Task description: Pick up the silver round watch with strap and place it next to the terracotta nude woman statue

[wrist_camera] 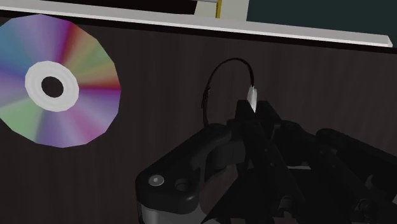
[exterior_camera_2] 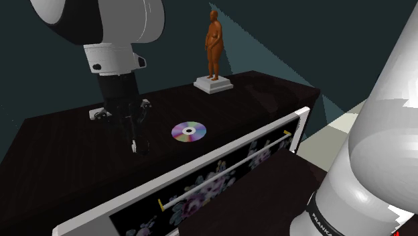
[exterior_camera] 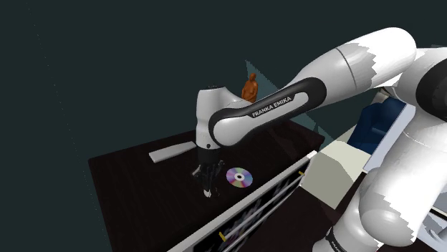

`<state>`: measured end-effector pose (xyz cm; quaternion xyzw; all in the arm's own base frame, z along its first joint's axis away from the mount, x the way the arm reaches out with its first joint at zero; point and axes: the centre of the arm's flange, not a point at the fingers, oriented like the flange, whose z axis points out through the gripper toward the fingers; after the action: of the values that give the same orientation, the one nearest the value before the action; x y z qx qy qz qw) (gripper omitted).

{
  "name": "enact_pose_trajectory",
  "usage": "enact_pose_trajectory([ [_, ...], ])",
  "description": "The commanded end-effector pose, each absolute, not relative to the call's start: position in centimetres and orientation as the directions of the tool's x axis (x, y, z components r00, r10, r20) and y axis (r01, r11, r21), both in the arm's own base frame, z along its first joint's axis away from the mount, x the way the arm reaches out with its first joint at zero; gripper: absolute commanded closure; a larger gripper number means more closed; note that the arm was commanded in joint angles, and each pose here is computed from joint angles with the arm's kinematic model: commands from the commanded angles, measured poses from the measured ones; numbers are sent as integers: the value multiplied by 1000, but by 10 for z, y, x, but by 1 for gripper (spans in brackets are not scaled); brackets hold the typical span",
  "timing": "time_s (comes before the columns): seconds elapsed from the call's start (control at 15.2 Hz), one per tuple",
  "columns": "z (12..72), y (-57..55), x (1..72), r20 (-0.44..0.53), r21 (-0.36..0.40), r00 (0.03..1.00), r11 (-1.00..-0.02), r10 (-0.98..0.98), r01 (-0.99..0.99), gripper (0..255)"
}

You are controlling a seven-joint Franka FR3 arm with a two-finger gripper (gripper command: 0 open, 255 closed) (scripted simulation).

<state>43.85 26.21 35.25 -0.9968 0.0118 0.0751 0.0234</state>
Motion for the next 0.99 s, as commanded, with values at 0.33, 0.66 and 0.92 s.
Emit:
enact_pose_trajectory([
  [0.33, 352, 262, 438, -150, -45, 988, -999, -20, -27, 255],
  [0.66, 379, 262, 438, -150, -45, 988, -999, -20, -27, 255],
  [0.92, 400, 262, 438, -150, -45, 988, -999, -20, -27, 255],
])
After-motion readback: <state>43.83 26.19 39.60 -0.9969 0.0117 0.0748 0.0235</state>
